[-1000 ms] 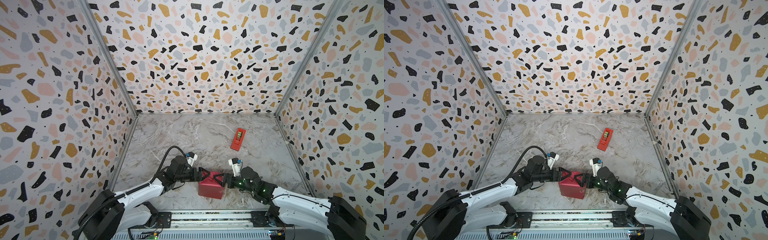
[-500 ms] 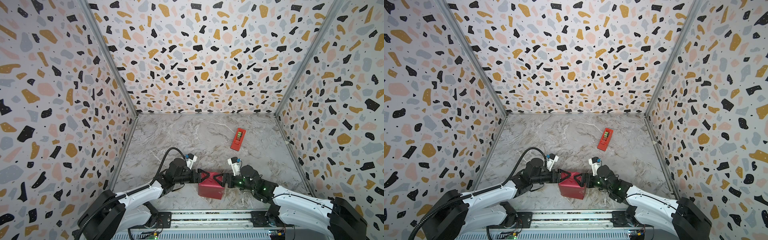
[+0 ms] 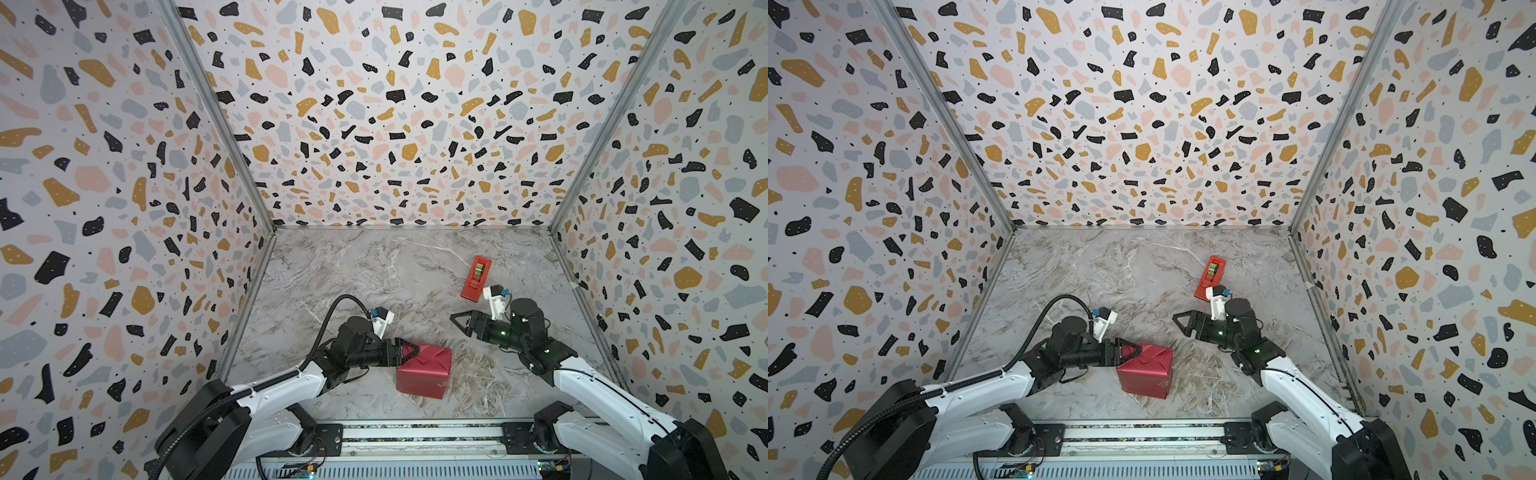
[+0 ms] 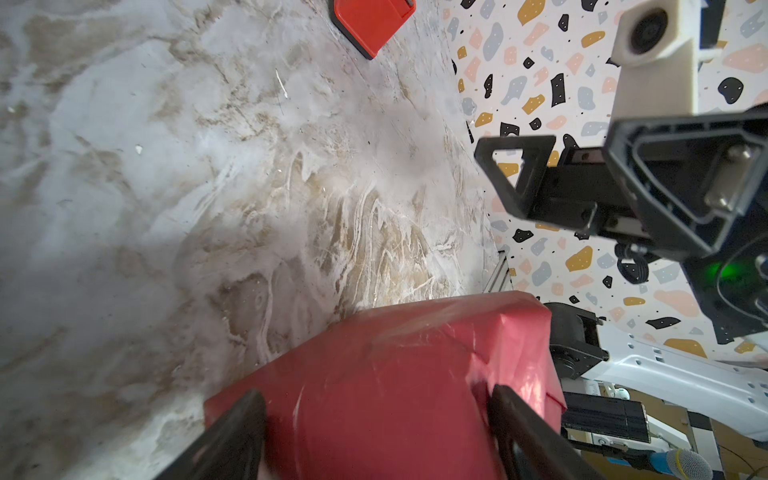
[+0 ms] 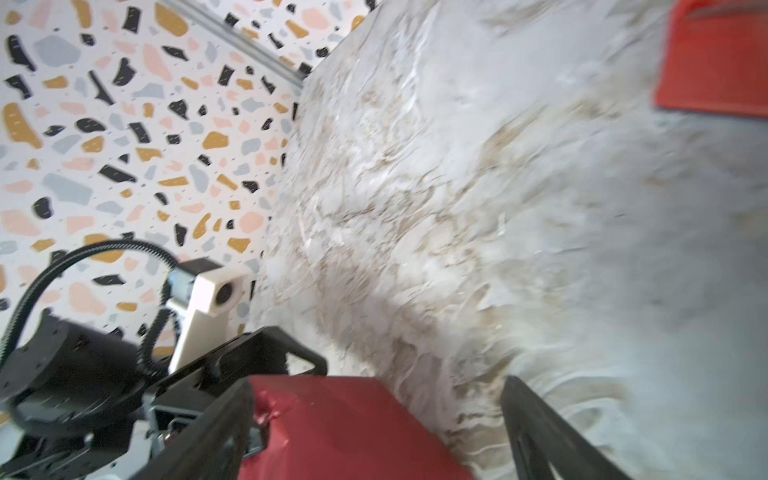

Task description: Wrap the gift box in paper

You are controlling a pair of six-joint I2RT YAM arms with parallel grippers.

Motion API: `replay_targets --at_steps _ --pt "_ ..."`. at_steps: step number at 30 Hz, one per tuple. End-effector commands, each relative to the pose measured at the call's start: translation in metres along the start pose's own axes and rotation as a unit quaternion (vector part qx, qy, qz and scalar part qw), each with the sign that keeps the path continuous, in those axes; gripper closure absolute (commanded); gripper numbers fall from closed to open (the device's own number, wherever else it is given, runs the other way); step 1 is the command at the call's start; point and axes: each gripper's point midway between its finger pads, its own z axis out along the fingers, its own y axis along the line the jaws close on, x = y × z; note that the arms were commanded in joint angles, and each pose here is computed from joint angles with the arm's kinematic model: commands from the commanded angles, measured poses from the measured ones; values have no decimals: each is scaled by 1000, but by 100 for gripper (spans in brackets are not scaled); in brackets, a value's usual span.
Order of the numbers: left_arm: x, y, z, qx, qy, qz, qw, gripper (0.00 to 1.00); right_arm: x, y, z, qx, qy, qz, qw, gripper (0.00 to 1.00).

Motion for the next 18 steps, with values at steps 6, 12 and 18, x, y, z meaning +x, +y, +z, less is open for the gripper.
replay_targets --at_steps 6,12,18 --pt "57 58 -7 -114 95 -50 988 18 -79 -46 -1 92 -61 -4 994 16" --pt "59 60 -10 -122 96 -48 987 19 -114 -88 -1 110 -79 37 990 21" --pt "59 63 -10 -126 95 -44 986 19 -131 -103 21 84 -49 41 994 34"
